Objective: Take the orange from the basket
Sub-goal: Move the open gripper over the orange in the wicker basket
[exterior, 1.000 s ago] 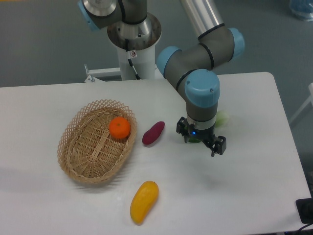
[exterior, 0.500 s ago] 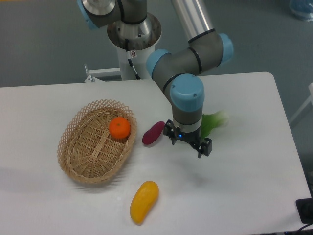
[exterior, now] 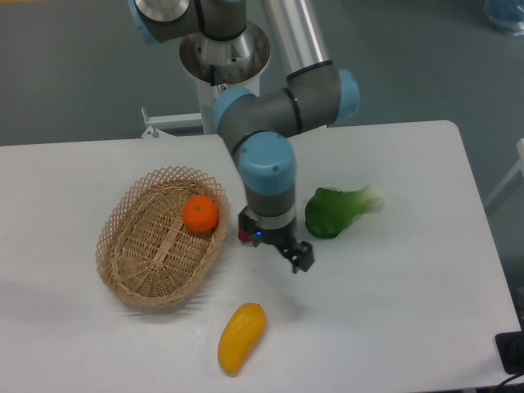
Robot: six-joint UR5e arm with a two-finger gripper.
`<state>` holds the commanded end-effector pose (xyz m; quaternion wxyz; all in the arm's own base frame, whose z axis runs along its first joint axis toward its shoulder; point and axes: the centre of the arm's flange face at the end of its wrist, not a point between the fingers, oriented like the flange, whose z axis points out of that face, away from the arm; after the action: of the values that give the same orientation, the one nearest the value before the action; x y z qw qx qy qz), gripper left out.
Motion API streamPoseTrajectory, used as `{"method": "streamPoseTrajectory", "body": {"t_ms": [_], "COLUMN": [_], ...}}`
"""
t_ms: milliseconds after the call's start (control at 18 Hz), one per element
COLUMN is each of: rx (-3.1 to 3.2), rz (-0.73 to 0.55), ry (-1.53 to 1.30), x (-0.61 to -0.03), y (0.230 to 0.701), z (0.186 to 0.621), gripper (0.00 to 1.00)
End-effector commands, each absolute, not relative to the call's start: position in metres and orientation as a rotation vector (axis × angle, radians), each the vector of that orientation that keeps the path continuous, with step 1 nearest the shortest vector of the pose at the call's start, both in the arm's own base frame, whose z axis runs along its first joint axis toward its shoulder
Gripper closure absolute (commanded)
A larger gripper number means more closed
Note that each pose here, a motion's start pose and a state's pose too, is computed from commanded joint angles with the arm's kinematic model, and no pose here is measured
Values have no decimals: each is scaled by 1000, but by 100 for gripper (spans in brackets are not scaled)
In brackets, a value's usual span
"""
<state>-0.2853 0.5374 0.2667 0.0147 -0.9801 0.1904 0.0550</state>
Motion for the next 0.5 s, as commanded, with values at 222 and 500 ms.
{"method": "streamPoseTrajectory", "body": {"t_ms": [222,500], "rx": [-3023,-3016], "rz": [138,67], "ry": [796,954], "x": [-255,-235], "y": [531,535], "z": [264,265], "gripper": [0,0]}}
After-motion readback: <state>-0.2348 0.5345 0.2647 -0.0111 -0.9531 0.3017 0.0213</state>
